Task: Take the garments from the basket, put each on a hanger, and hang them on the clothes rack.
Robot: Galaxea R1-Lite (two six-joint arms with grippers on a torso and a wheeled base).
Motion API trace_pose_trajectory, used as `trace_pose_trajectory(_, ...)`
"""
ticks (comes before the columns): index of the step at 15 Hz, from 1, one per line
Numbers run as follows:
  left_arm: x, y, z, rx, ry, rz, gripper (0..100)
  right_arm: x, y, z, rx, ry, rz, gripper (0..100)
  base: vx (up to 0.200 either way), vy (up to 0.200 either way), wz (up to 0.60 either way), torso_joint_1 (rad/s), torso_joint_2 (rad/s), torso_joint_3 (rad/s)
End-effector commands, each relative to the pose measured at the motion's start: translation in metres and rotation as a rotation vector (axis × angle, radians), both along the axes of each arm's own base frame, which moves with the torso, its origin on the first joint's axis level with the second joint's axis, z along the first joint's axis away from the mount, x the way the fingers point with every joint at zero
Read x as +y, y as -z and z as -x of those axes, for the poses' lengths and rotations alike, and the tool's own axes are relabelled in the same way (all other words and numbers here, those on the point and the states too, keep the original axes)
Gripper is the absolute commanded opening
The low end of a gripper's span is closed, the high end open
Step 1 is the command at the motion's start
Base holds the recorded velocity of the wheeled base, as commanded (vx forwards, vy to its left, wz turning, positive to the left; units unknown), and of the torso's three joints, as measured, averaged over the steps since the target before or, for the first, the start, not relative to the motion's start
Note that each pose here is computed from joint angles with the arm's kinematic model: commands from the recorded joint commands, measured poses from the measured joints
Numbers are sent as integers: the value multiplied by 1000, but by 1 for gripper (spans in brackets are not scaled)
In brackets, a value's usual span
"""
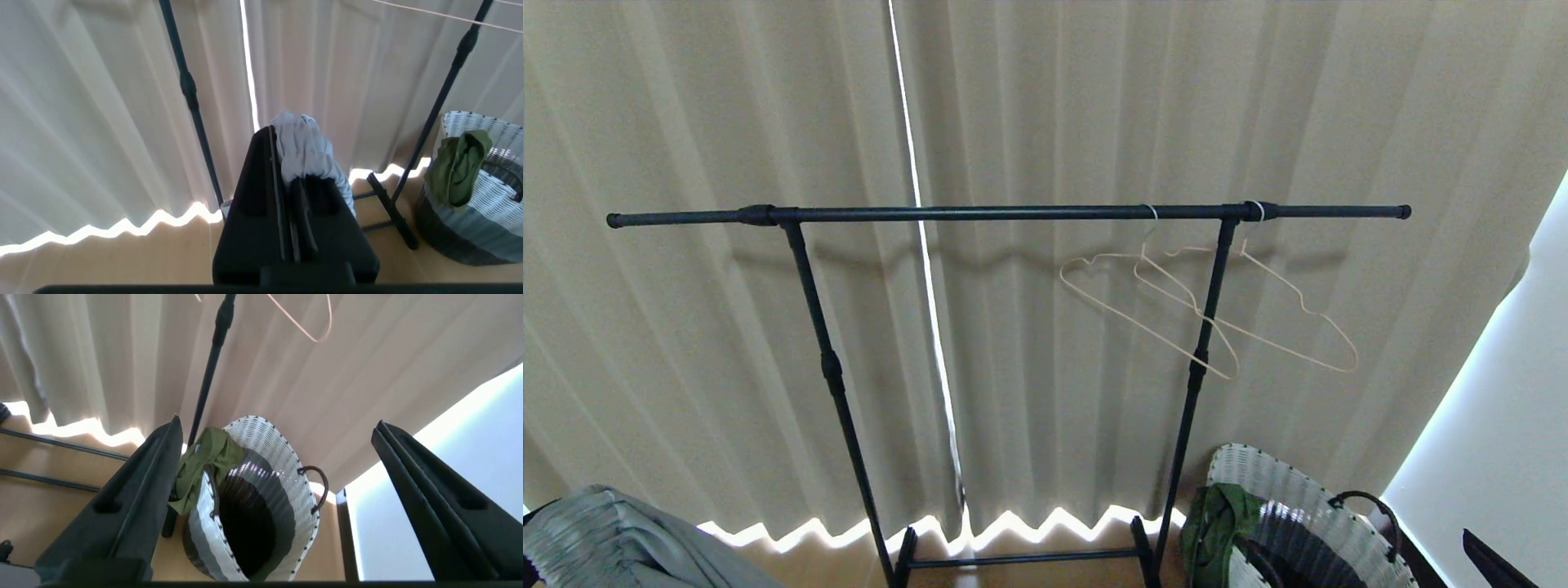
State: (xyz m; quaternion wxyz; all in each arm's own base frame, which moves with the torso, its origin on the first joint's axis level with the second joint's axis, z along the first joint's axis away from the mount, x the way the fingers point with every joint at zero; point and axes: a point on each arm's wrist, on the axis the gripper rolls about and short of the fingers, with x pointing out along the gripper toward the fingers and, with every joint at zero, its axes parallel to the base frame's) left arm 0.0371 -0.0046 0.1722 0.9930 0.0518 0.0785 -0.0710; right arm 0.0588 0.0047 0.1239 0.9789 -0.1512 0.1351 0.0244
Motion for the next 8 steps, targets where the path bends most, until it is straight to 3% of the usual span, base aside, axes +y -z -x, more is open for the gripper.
trace_pose_trajectory(1,0,1,0,3,0,0,0,0,0,0,1,-1,-1,100,0,0,0,46,-90,-46)
trace_pose_trajectory(7,0,0,0,1,-1,-2,0,0,0,-2,11,1,-1,100,0,0,0,4,-8,-6)
trace_pose_trajectory(8,0,0,0,-1,0,-4,0,0,0,-2,10,1,-1,100,0,-200,0,7,7,7)
